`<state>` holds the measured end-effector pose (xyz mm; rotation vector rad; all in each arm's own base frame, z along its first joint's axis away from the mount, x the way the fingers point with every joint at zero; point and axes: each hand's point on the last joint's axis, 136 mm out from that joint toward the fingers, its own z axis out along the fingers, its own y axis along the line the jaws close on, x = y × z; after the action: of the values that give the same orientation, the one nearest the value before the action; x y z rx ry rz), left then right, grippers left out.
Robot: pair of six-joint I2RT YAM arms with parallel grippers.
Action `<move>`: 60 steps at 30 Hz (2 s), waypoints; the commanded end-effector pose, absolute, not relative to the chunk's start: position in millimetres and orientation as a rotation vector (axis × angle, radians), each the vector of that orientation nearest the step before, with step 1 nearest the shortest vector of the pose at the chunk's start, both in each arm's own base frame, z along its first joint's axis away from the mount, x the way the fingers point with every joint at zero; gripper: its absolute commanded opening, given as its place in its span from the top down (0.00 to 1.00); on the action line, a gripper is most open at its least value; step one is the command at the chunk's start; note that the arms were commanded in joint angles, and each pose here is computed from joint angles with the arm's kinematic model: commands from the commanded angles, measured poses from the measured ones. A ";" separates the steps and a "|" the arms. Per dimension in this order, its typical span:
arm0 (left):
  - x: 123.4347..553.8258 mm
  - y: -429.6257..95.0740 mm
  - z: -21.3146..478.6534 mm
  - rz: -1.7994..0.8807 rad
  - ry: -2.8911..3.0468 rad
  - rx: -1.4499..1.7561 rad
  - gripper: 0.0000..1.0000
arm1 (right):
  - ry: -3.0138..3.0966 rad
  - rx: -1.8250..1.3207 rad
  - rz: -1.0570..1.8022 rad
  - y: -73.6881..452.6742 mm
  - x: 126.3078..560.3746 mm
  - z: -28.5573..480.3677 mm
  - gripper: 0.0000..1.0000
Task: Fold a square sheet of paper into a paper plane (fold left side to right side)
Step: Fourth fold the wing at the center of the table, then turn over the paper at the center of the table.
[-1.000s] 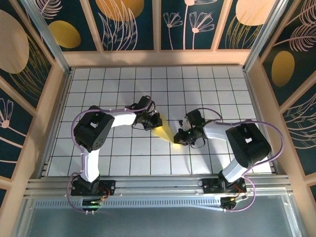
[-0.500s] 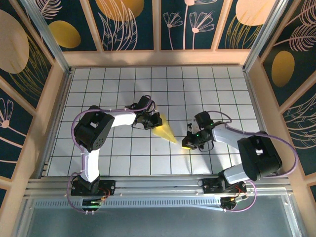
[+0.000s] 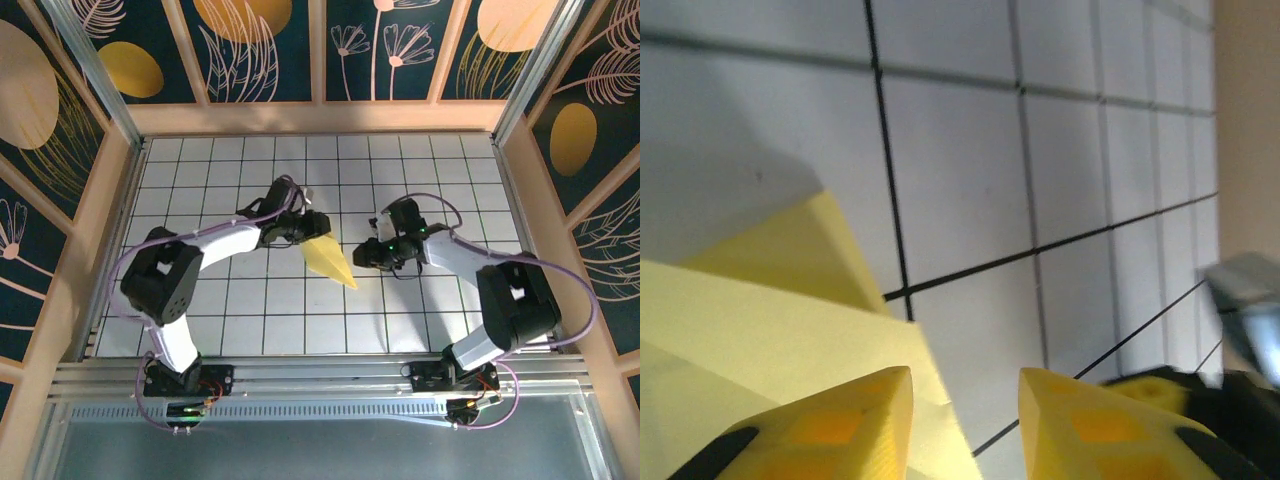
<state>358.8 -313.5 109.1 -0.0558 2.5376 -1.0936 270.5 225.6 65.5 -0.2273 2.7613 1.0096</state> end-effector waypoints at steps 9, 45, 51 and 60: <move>341.9 -234.5 127.2 -0.886 2.383 -0.293 0.57 | 2.672 -0.492 1.051 269.6 312.4 47.5 0.57; 311.1 -263.7 316.9 -1.737 1.687 0.008 0.39 | 1.918 -0.456 1.563 276.5 291.2 280.7 1.00; 309.9 -281.4 313.4 -1.737 1.726 0.073 0.45 | 1.919 -0.482 1.646 284.9 283.6 288.7 1.00; 312.3 -305.2 297.6 -1.709 1.809 0.113 0.53 | 1.913 -0.515 1.690 296.3 276.9 293.0 1.00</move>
<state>313.2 -298.7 286.1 0.0355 1.8409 -1.7195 279.8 290.9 279.5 -0.4715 1.9618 1.6543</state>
